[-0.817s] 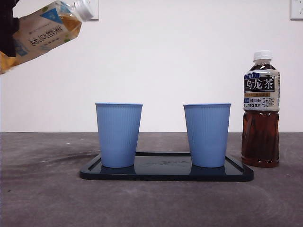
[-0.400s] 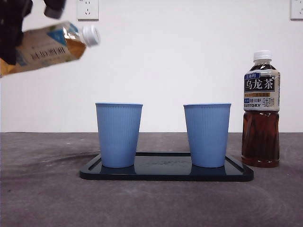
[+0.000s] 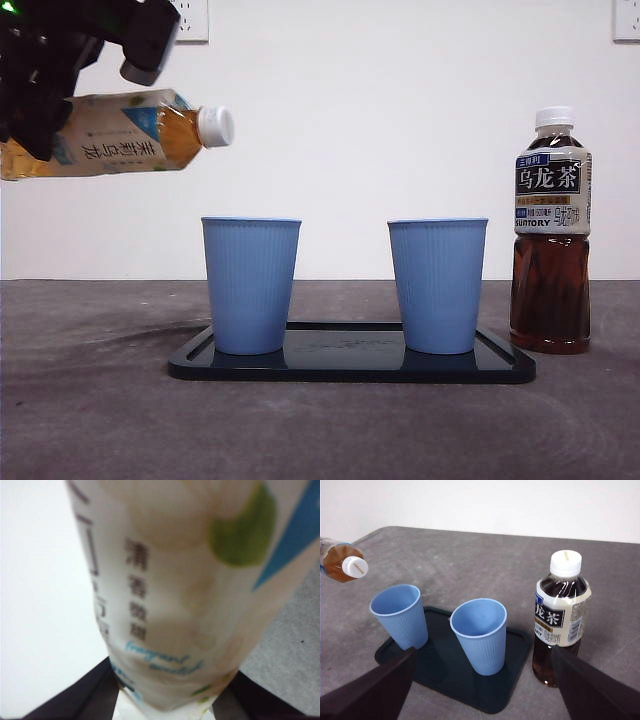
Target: Pour the drink into the cup
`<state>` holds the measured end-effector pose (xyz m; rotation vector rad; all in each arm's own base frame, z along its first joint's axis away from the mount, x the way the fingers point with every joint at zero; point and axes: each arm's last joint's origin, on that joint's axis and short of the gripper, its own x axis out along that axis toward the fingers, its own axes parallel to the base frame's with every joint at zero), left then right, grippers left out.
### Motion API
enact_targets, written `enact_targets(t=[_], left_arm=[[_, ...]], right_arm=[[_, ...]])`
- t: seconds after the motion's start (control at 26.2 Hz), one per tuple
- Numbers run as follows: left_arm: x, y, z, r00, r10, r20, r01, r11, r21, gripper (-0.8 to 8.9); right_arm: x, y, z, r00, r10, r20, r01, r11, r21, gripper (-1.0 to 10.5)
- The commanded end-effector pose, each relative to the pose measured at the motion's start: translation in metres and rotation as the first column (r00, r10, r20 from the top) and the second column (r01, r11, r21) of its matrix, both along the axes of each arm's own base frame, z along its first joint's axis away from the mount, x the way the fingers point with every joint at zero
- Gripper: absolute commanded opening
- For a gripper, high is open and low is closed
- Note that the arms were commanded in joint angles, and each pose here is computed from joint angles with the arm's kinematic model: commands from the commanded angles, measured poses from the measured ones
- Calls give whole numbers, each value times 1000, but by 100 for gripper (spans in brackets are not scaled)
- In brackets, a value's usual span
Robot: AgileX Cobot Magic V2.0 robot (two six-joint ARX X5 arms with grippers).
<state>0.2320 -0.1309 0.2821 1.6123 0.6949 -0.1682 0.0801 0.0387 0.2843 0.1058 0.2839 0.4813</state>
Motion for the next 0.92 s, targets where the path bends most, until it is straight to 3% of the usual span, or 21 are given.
enact_targets(t=[0.04,0.92], left_arm=[[5,-8,7,999,9,48,-8,1000,-8,184],[10,-13,5,997,24,78,-23,1000,-9,184]], right_arm=[[-2,0,6,1000,13,26,-13,1000,-4,430],[-2,0,5,1000,15,24,-14,1000,-17,430]])
